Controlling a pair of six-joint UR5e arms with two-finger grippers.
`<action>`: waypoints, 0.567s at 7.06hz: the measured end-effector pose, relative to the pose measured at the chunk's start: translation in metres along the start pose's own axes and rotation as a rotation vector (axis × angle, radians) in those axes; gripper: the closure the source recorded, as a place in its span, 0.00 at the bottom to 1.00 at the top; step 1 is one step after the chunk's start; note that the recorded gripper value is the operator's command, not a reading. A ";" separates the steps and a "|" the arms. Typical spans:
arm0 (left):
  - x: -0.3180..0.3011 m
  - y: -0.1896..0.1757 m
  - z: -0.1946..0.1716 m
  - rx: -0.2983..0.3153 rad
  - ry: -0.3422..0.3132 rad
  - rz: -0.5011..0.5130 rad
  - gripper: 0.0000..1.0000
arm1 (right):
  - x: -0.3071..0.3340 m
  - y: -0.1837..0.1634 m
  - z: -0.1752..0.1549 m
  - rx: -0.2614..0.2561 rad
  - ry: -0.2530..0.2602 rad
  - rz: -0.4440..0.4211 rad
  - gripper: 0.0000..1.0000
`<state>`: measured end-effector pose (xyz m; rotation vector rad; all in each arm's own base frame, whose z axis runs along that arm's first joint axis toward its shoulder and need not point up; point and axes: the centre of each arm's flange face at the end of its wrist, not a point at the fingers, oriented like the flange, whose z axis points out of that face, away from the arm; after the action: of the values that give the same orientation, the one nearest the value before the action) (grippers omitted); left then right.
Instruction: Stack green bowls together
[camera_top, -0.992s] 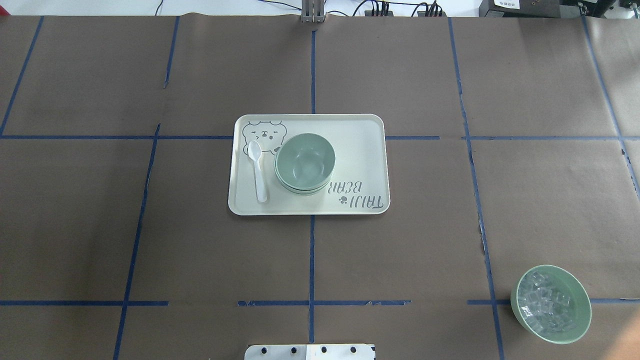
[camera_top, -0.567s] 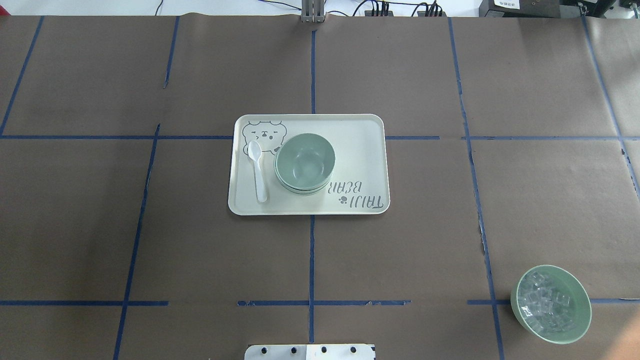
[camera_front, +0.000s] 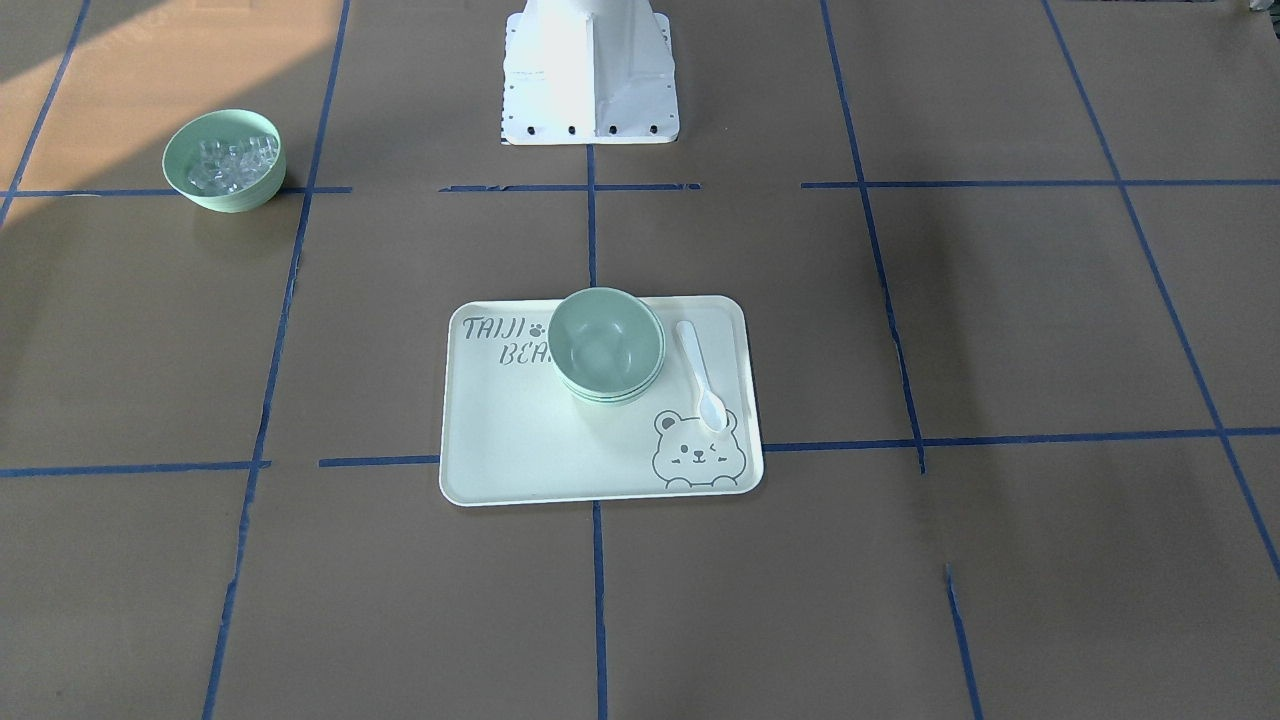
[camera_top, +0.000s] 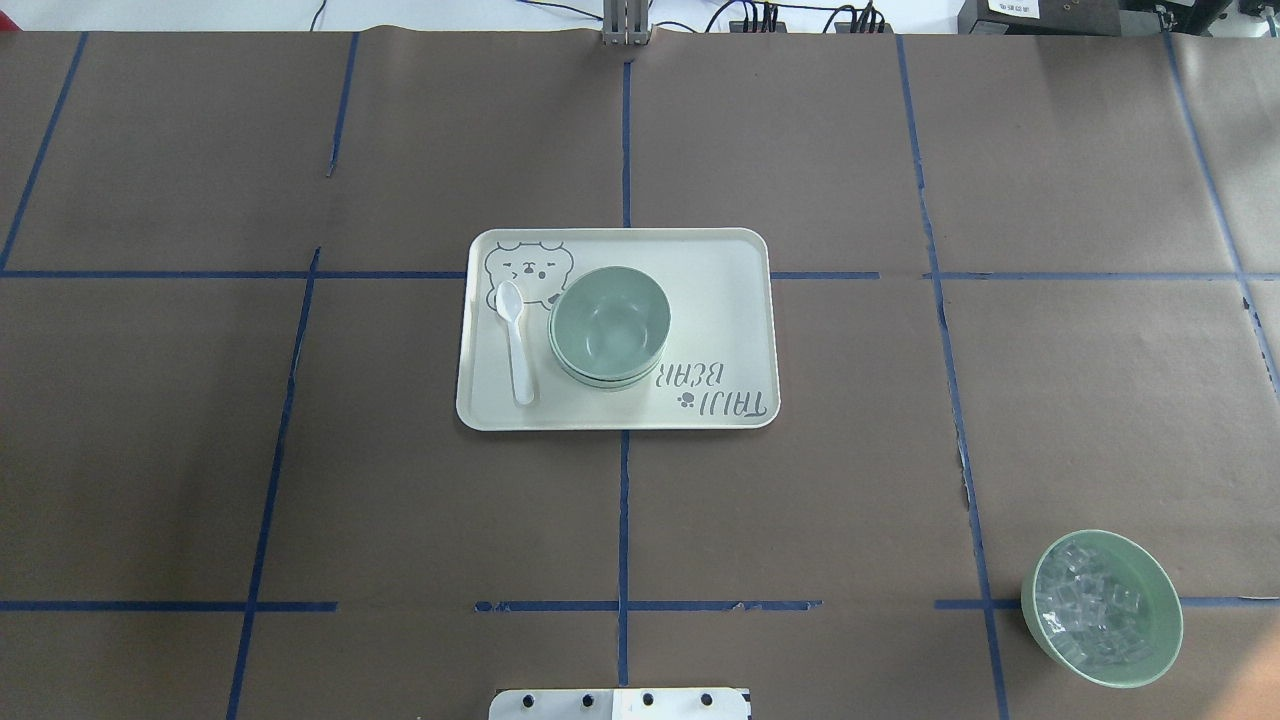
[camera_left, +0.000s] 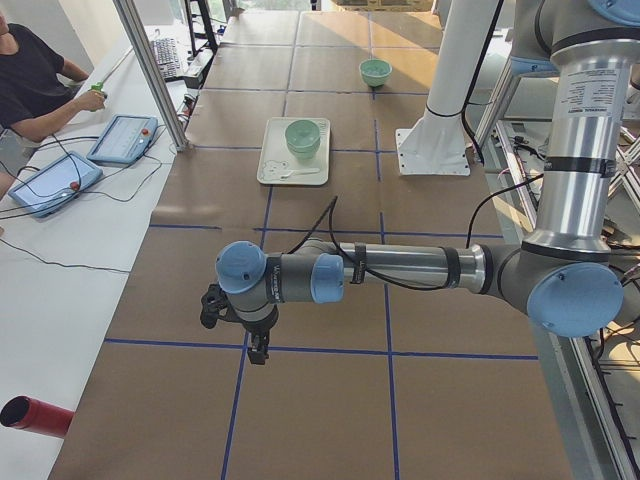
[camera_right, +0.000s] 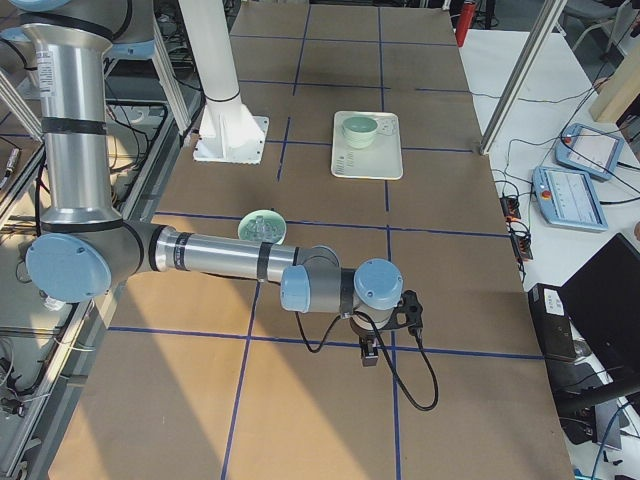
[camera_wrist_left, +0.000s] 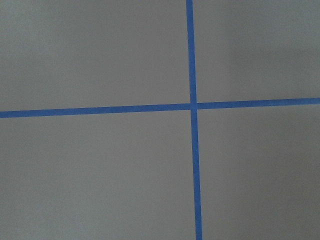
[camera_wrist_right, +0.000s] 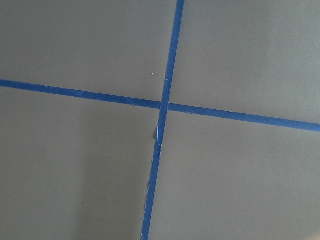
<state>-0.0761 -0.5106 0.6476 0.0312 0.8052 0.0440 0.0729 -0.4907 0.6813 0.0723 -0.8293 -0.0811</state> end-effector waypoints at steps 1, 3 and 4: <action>0.000 0.000 0.000 0.001 -0.001 0.001 0.00 | 0.002 0.001 -0.004 0.008 0.001 0.024 0.00; 0.001 0.000 -0.001 0.002 -0.002 0.002 0.00 | 0.003 0.003 -0.013 0.026 0.002 0.049 0.00; 0.002 0.000 -0.002 0.003 -0.002 0.002 0.00 | 0.005 0.009 -0.017 0.034 0.003 0.061 0.00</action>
<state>-0.0762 -0.5109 0.6452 0.0352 0.8034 0.0447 0.0889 -0.4813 0.6745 0.0796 -0.8296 -0.0096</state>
